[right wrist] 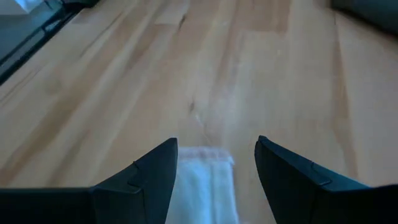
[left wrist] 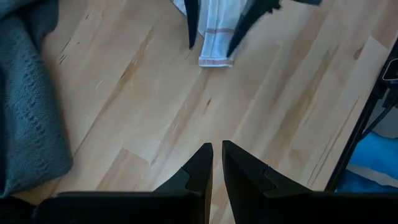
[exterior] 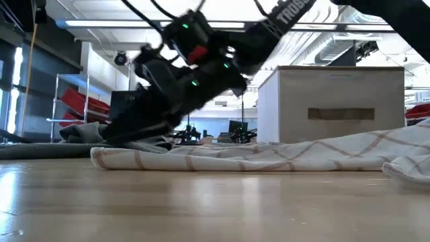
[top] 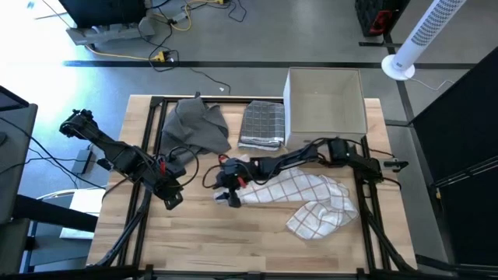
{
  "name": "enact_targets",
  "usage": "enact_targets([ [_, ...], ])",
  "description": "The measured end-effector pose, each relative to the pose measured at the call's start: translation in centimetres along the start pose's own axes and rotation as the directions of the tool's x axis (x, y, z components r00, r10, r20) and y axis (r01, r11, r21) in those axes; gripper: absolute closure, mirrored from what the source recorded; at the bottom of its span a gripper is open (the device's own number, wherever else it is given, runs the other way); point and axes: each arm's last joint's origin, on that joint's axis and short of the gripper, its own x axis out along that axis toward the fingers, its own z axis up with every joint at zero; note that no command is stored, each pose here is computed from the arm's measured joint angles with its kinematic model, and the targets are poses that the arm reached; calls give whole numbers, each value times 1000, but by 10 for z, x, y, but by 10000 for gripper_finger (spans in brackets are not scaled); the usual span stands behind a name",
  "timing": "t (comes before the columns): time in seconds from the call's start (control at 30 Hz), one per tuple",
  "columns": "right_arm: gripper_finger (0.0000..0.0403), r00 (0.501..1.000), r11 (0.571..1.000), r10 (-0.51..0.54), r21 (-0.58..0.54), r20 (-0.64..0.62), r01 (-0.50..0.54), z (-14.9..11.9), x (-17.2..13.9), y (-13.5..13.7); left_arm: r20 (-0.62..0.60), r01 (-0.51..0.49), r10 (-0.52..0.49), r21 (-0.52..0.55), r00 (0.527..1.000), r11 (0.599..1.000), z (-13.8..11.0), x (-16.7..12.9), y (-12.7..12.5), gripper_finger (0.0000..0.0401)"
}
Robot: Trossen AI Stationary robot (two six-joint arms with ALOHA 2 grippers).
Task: Fold towel
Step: Fold the white checkered towel
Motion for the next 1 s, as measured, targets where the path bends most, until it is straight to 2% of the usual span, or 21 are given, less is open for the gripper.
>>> enact_targets([
  [0.1, 203, 994, 1000, 4, 15, -109, -2, -3, 7, -2, -3, 0, 0, -3, 1000, 1000, 0, 0, 0, 373],
  [0.17, 203, 989, 999, 0, -32, -149, -5, -3, 6, -2, -8, -5, 5, -1, 1000, 1000, -1, 0, 1, 373],
  [0.27, 203, 985, 996, -41, -82, -167, 28, -2, 5, -1, -11, -23, 23, 3, 1000, 1000, -1, 0, 2, 373],
  [0.6, 211, 984, 994, -60, -97, -170, 44, -12, 7, 1, 18, -51, 51, 21, 999, 998, -1, 0, 4, 373],
  [0.7, 250, 981, 994, -73, -97, -180, 56, -15, 7, 1, 16, -55, 55, 22, 998, 998, -1, 0, 4, 373],
  [0.87, 382, 980, 996, -70, -69, -188, 58, -16, 7, 2, 17, -60, 60, 31, 998, 998, -1, 0, 5, 373],
  [1.0, 398, 980, 997, -59, 32, -192, 67, -12, 1, -1, 40, -73, 72, 31, 997, 997, 0, 0, 5, 373],
])
